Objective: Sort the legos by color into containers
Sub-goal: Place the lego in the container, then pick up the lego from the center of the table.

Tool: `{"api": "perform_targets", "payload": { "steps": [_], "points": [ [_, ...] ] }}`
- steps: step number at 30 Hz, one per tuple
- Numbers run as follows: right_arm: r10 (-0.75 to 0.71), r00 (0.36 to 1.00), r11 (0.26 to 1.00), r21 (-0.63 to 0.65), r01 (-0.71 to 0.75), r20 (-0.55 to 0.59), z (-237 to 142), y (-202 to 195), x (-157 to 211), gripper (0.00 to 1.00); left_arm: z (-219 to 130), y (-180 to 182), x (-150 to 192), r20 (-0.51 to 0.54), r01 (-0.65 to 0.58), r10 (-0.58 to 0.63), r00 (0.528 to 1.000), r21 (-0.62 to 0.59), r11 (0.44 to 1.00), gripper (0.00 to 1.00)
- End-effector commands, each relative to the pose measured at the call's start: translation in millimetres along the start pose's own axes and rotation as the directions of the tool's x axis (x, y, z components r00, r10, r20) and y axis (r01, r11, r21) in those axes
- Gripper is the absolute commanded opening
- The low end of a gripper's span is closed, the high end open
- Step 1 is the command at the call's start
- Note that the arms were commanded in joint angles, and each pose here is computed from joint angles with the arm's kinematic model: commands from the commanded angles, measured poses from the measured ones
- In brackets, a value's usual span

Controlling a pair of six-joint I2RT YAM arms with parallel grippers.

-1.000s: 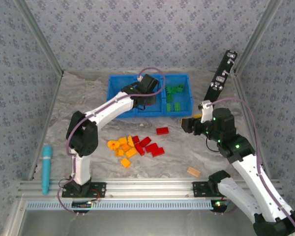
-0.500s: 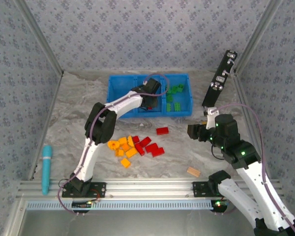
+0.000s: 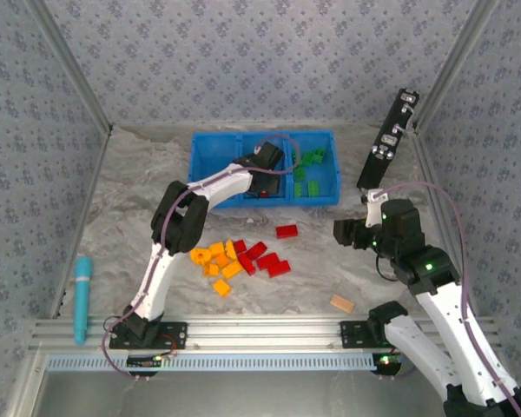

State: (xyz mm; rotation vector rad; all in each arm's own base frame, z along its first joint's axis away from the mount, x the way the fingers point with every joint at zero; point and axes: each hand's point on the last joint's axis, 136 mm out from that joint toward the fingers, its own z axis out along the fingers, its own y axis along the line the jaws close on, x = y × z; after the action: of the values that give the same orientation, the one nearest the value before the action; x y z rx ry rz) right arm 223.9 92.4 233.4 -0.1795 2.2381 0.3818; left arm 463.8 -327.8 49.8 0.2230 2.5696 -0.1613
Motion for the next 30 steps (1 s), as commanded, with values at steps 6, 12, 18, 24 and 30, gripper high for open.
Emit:
{"api": "perform_targets", "payload": {
  "steps": [6, 12, 18, 24, 30],
  "points": [
    [-0.022, 1.0, 1.0, 0.005, 0.022, 0.011, 2, 0, -15, 0.75, -90, -24, -59, 0.221, -0.203, 0.186, 0.957, 0.058, 0.977, 0.6],
    [-0.027, 1.0, 0.999, 0.039, 0.027, -0.014, 17, -9, -16, 0.75, -143, -52, -66, 0.395, -0.532, 0.511, 0.764, -0.063, 0.845, 0.66],
    [-0.022, 1.0, 0.997, 0.07, 0.021, 0.017, 18, -15, -26, 0.75, -171, -73, -28, 0.493, -0.693, 0.615, 0.615, -0.035, 0.72, 0.67],
    [-0.032, 0.999, 0.995, 0.095, 0.031, 0.005, 22, -20, -28, 0.75, -193, -88, 23, 0.553, -0.809, 0.663, 0.505, 0.034, 0.587, 0.66],
    [-0.03, 0.999, 0.995, 0.097, 0.027, 0.027, 21, -20, -37, 0.76, -195, -87, 56, 0.537, -0.802, 0.635, 0.555, 0.144, 0.579, 0.66]
  ]
}}
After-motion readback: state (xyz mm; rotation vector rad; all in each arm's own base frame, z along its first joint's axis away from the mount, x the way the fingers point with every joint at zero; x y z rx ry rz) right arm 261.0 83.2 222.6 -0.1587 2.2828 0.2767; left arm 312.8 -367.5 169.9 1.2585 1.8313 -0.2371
